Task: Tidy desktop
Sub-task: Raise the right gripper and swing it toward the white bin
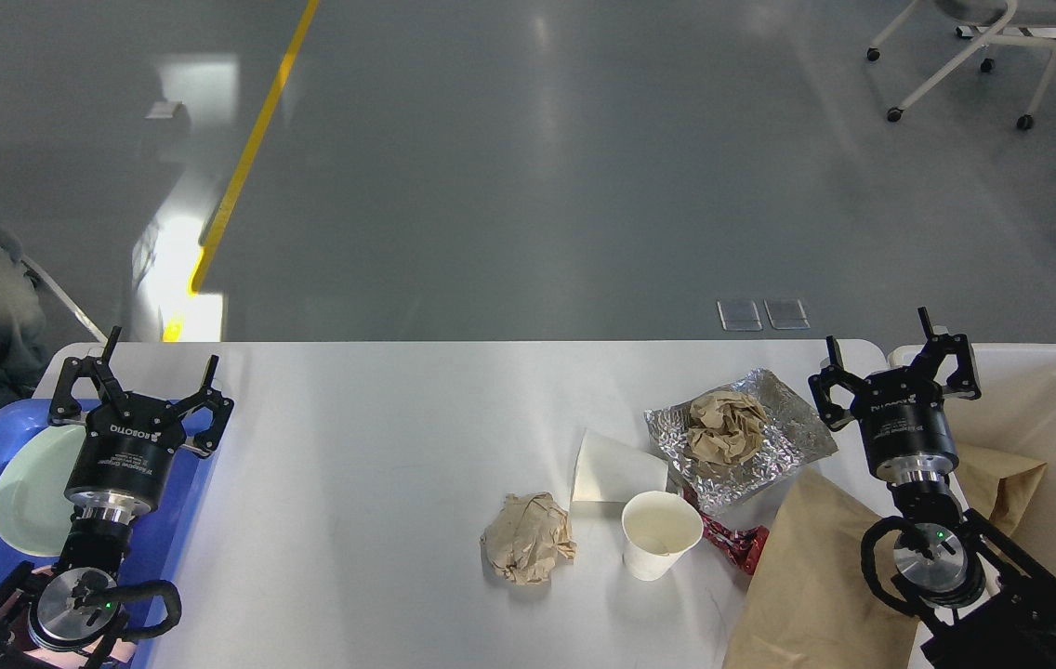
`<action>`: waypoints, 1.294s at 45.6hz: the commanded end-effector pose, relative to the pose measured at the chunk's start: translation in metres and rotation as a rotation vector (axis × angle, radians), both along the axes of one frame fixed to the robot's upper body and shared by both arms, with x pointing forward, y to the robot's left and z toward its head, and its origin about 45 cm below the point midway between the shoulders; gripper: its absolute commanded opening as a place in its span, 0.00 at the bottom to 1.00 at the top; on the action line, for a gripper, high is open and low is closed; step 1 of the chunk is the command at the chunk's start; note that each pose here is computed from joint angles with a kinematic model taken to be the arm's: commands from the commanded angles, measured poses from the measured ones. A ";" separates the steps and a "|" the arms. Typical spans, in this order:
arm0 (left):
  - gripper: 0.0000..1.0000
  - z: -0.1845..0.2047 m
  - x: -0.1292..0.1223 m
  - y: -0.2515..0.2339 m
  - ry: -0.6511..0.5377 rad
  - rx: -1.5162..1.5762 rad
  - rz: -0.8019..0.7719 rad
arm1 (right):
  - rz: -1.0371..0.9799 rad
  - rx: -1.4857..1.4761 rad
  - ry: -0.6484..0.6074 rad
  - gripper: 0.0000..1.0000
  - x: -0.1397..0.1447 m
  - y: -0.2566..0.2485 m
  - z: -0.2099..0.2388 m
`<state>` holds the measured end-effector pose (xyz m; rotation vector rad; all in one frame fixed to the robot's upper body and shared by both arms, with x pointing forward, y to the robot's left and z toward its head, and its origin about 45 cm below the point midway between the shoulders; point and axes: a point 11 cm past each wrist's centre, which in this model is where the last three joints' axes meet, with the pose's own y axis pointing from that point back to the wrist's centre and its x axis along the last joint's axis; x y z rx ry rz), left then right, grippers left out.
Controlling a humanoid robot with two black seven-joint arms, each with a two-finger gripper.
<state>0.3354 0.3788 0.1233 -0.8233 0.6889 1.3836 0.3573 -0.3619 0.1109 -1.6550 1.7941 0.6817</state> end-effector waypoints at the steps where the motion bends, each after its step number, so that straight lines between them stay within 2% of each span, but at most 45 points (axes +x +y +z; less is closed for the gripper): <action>1: 0.97 0.000 0.000 0.000 0.000 0.001 0.000 | -0.003 -0.025 0.005 1.00 0.000 -0.008 0.002; 15: 0.97 0.000 0.000 0.000 0.000 0.001 0.000 | 0.023 -0.044 0.058 1.00 -0.001 -0.014 -0.002; 33: 0.97 0.000 0.000 0.000 -0.001 -0.001 -0.001 | 0.065 -0.100 0.039 1.00 0.003 -0.025 0.010; 36: 0.97 0.000 0.000 0.001 -0.001 0.001 0.001 | 0.104 -0.179 0.064 1.00 0.001 -0.035 0.013; 41: 0.97 0.000 0.000 0.000 0.000 0.000 0.000 | 0.210 -0.310 0.055 1.00 0.021 -0.031 0.035; 47: 0.97 0.000 0.000 0.000 -0.001 0.000 0.001 | 0.394 -0.509 0.106 1.00 0.027 -0.025 0.043; 52: 0.97 0.000 0.000 0.000 0.001 0.000 0.001 | 0.525 -0.682 0.104 1.00 0.045 -0.024 0.070; 59: 0.97 0.000 0.000 0.000 0.000 0.000 0.000 | 0.685 -0.958 0.164 1.00 0.059 -0.030 0.098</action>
